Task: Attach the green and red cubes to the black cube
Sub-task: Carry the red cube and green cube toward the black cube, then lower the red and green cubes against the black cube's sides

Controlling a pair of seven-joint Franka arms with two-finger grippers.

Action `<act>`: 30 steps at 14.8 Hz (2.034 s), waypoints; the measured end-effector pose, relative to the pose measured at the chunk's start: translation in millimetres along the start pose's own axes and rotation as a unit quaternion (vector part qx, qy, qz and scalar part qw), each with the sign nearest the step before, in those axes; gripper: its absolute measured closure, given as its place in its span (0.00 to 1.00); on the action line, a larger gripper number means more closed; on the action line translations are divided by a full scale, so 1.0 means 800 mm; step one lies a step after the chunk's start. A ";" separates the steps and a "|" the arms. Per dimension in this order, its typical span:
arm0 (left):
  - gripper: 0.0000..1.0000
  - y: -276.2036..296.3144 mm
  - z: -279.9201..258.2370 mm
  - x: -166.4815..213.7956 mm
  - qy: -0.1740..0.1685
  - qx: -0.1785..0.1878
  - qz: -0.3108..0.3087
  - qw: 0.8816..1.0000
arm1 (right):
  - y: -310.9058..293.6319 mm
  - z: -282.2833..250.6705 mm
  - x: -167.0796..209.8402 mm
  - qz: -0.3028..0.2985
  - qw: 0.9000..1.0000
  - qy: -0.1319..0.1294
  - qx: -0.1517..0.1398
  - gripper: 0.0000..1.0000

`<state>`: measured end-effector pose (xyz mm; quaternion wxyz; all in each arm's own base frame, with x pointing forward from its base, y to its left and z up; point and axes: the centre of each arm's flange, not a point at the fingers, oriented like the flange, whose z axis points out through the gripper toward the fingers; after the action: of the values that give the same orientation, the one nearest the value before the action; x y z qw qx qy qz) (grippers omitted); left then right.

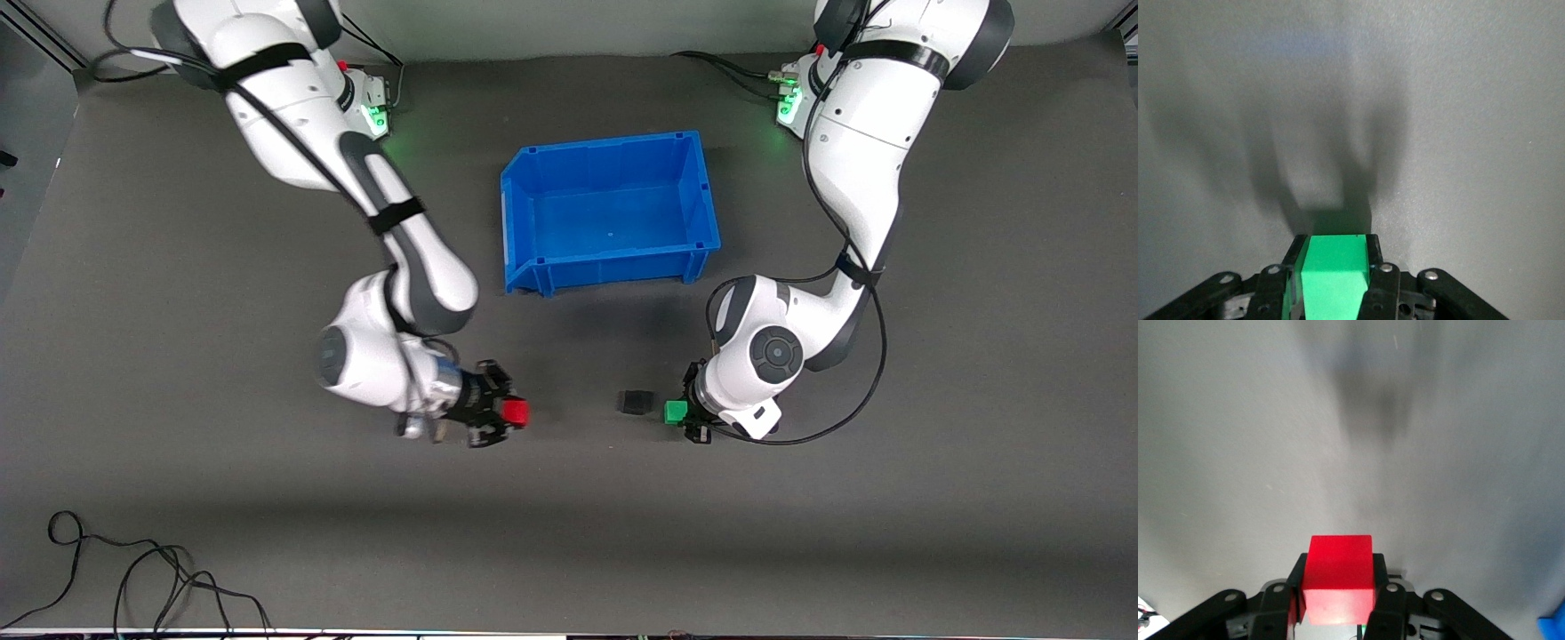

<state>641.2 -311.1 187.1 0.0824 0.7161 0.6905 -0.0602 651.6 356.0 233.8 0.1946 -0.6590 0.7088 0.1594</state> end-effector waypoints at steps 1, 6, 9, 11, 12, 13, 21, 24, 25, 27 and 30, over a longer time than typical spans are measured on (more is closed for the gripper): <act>0.63 0.000 0.000 -0.003 0.000 0.000 -0.002 1.000 | 0.009 0.017 -0.012 0.001 1.000 0.001 0.005 0.60; 0.63 -0.006 0.001 -0.020 -0.002 0.000 -0.003 1.000 | 0.051 0.087 -0.057 -0.002 1.000 0.005 0.027 0.60; 0.63 -0.009 0.002 -0.025 -0.002 0.000 -0.004 1.000 | 0.065 0.110 -0.068 -0.001 0.999 0.004 0.042 0.60; 0.63 -0.012 0.006 -0.029 -0.001 0.002 -0.003 1.000 | 0.067 0.119 -0.071 0.004 0.999 0.003 0.047 0.60; 0.63 -0.013 0.008 -0.031 -0.001 0.004 -0.004 1.000 | 0.068 0.122 -0.074 0.008 0.999 0.002 0.051 0.60; 0.63 -0.014 0.008 -0.033 -0.001 0.004 -0.004 1.000 | 0.069 0.126 -0.077 0.010 0.998 0.000 0.056 0.60; 0.63 -0.014 0.008 -0.033 -0.001 0.004 -0.005 1.000 | 0.080 0.159 -0.087 0.004 0.998 -0.006 0.062 0.60; 0.63 -0.014 0.008 -0.033 -0.001 0.004 -0.005 1.000 | 0.085 0.163 -0.100 -0.003 0.998 -0.013 0.067 0.60; 0.63 -0.013 0.008 -0.033 -0.001 0.003 -0.005 1.000 | 0.086 0.164 -0.100 -0.004 0.997 -0.013 0.070 0.60; 0.63 -0.013 0.008 -0.033 -0.001 0.003 -0.005 1.000 | 0.087 0.166 -0.100 -0.004 0.997 -0.014 0.072 0.57; 0.55 -0.014 0.009 -0.033 0.000 0.003 -0.004 1.000 | 0.086 0.165 -0.101 -0.004 0.997 -0.015 0.075 0.28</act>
<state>629.4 -338.0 185.1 0.0797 0.7135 0.6932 -0.0628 595.9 495.8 155.4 0.2549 -0.6426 0.7133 0.1148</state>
